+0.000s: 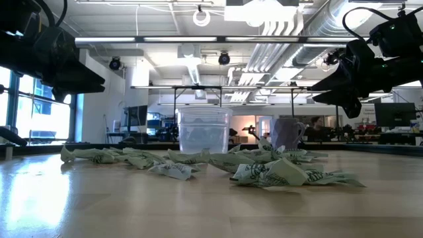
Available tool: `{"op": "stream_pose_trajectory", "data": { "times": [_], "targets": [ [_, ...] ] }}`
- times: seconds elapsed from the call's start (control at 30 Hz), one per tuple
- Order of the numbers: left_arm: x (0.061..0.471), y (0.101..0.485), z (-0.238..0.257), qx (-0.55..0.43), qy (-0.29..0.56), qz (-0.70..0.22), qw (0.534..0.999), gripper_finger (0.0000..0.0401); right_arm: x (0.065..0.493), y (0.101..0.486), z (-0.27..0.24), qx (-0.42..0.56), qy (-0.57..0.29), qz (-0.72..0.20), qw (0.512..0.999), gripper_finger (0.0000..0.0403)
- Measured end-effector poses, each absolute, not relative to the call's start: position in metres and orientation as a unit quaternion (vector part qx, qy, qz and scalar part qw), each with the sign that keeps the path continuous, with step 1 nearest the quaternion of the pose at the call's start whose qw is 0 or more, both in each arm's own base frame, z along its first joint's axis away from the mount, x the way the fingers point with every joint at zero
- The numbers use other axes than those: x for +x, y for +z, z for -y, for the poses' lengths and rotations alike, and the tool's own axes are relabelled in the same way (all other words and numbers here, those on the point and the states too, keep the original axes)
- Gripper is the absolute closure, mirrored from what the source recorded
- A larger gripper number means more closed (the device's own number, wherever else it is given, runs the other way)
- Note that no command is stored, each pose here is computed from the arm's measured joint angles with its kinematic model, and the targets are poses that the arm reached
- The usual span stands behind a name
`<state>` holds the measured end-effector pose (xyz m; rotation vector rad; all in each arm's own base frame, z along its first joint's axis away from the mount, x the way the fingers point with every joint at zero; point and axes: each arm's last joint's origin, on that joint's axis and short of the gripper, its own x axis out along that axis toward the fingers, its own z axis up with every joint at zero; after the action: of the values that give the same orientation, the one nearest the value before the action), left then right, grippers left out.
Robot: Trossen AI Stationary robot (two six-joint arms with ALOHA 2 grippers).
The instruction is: Pick and place Stevia / Truvia into bins
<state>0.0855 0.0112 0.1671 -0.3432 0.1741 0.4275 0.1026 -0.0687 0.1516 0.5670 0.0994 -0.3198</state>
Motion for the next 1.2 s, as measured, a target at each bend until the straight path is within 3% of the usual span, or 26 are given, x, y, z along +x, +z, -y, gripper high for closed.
{"op": "stream_pose_trajectory", "data": {
  "times": [1.2],
  "targets": [
    [0.0855,0.1671,-0.0113,-0.169,0.211,-0.086,0.959,0.0217,0.1026,0.1516,0.0687,0.278,-0.157,-0.049,0.946,0.024]
  ]
}}
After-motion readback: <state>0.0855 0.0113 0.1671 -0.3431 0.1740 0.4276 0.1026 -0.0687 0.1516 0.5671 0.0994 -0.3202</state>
